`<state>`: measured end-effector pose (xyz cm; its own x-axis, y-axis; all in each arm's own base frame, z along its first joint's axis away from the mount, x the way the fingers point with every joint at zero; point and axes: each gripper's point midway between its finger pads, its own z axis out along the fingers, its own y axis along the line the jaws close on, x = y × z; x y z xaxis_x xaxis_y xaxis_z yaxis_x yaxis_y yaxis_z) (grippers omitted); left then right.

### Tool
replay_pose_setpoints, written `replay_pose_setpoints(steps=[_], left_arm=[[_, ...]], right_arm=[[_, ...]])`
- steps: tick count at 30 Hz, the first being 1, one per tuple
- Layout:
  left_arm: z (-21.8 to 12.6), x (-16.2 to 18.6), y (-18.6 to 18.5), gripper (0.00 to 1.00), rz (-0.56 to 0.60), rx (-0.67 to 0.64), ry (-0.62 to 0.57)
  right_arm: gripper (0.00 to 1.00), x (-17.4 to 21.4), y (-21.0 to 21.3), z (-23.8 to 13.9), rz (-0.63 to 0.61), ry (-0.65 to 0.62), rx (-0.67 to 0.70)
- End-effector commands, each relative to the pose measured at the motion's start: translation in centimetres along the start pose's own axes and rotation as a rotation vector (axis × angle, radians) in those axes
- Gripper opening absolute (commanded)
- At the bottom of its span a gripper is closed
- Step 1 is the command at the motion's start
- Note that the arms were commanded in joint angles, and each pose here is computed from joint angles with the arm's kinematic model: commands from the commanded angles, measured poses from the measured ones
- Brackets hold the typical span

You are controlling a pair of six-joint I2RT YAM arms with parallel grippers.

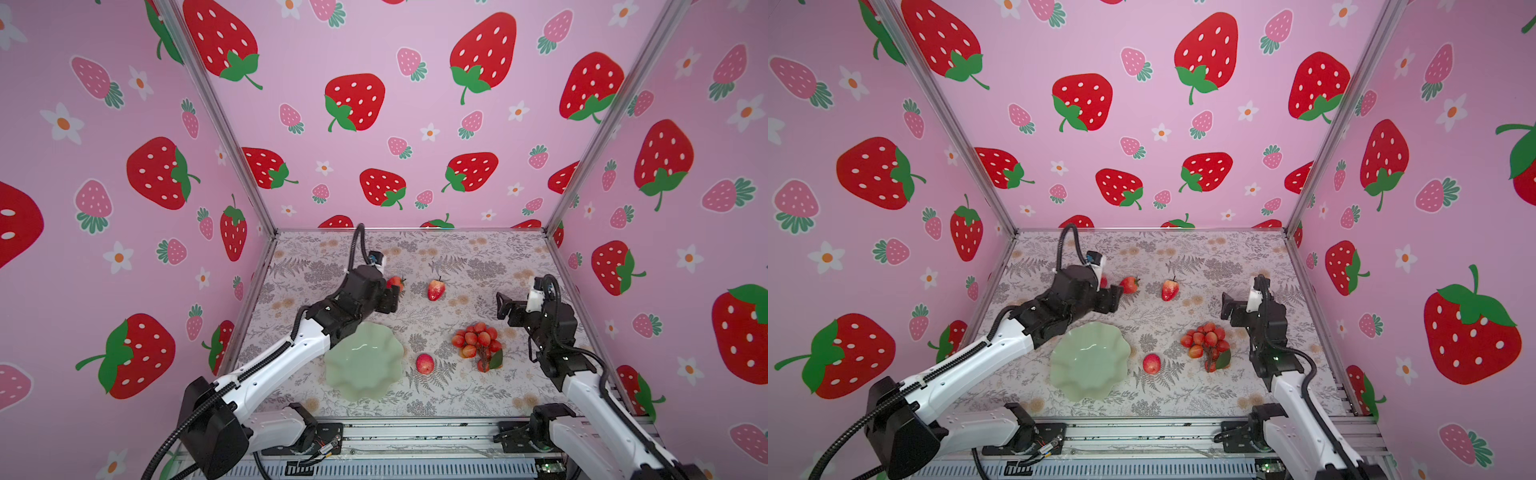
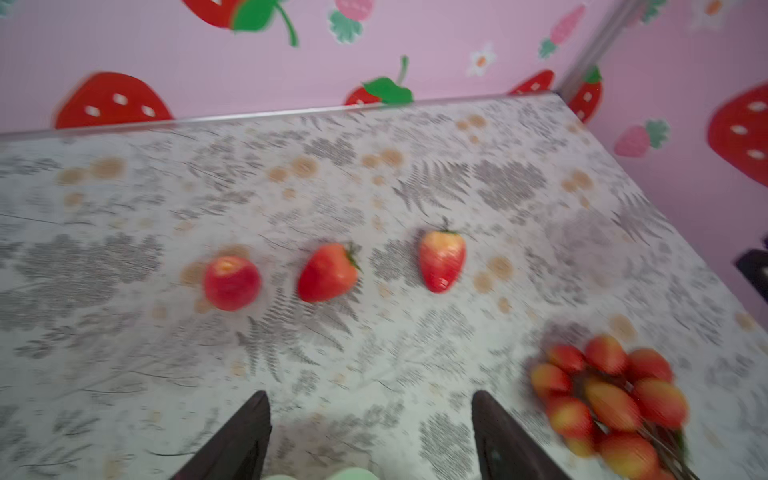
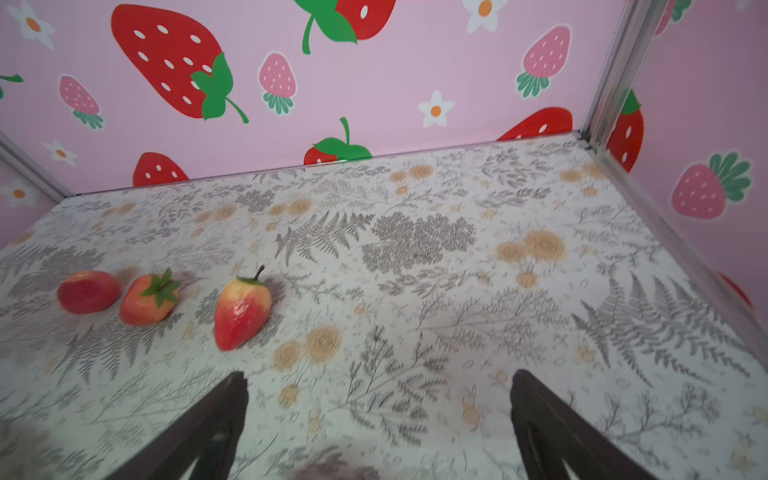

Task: Place and organize the fake fruits in the fruit bowl
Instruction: 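Reach the left gripper across and grasp the berry bunch by its stems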

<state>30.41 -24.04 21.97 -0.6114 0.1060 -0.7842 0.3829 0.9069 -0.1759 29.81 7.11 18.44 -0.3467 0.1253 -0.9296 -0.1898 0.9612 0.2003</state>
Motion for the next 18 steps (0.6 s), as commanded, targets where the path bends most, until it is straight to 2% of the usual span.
replay_pose_setpoints(steps=[1, 4, 7, 12, 18], left_arm=[[-0.1, 3.6, -6.1, 0.75, -0.031, 0.107, 0.164], [0.9, 5.4, -11.8, 0.72, 0.015, 0.201, 0.263], [1.9, 6.9, -16.0, 0.7, 0.023, 0.26, 0.327], [3.4, 8.6, -20.0, 0.68, -0.032, 0.327, 0.408], [4.8, 10.8, -23.4, 0.6, -0.134, 0.416, 0.531]], right_arm=[[0.99, 3.7, 0.7, -2.4, 0.111, 0.132, -0.043], [0.99, 4.0, 0.9, -3.2, 0.199, 0.131, -0.045], [0.99, 5.3, 0.9, -3.1, 0.251, 0.174, -0.046], [0.99, 6.0, 1.1, -3.4, 0.302, 0.182, -0.062], [0.99, 7.1, 1.9, -4.1, 0.344, 0.204, -0.107]])
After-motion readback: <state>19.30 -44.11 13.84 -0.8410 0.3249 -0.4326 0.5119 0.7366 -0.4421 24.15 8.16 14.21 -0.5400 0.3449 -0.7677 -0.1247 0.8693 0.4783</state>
